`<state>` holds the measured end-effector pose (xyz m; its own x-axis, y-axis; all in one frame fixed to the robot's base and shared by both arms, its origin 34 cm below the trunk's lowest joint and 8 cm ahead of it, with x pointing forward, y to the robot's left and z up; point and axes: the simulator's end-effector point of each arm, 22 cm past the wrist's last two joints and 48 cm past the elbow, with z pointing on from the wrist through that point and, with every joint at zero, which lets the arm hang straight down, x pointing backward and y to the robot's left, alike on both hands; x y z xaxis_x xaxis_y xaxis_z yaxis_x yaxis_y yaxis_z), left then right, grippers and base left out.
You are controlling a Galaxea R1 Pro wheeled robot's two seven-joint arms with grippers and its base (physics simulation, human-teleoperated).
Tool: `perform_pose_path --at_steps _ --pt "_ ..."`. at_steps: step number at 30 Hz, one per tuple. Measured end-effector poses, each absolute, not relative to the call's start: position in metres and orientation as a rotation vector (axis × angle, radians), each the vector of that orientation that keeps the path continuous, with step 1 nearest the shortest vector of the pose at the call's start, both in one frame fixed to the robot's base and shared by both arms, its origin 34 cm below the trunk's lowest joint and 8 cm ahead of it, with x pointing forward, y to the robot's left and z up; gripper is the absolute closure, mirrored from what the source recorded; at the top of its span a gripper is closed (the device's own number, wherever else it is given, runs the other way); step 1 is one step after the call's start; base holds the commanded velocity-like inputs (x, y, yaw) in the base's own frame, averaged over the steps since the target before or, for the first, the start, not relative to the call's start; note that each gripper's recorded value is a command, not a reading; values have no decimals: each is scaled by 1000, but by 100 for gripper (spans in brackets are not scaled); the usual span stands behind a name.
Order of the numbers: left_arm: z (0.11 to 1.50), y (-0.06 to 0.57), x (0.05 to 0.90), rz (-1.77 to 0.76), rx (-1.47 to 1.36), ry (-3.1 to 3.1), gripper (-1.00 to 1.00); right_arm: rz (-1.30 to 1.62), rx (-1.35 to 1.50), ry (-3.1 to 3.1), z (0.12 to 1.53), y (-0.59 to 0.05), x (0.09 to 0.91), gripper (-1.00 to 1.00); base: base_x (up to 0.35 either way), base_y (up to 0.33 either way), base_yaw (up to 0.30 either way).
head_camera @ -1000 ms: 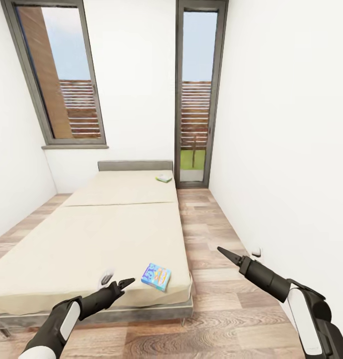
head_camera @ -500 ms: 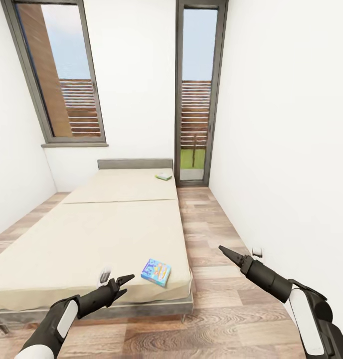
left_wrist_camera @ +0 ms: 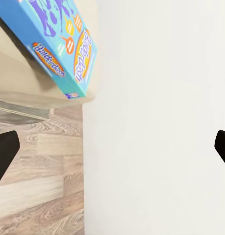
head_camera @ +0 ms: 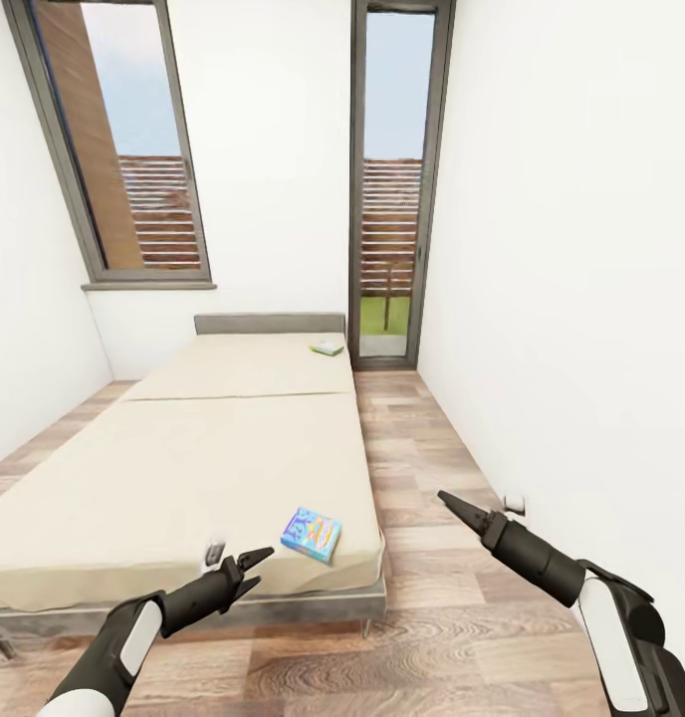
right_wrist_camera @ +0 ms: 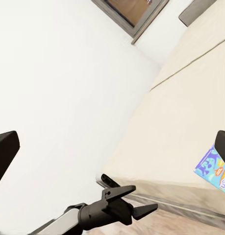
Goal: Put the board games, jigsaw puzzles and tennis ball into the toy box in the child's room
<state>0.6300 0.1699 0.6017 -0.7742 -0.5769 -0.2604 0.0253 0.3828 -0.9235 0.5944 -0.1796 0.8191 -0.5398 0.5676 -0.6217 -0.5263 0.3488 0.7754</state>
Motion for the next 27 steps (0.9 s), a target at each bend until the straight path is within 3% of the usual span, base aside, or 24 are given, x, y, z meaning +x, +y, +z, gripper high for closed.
perform_pose_path --at_steps 27 --pt "566 163 626 -1481 -520 1996 -100 1452 8 1588 772 -168 577 -100 0 0 0"
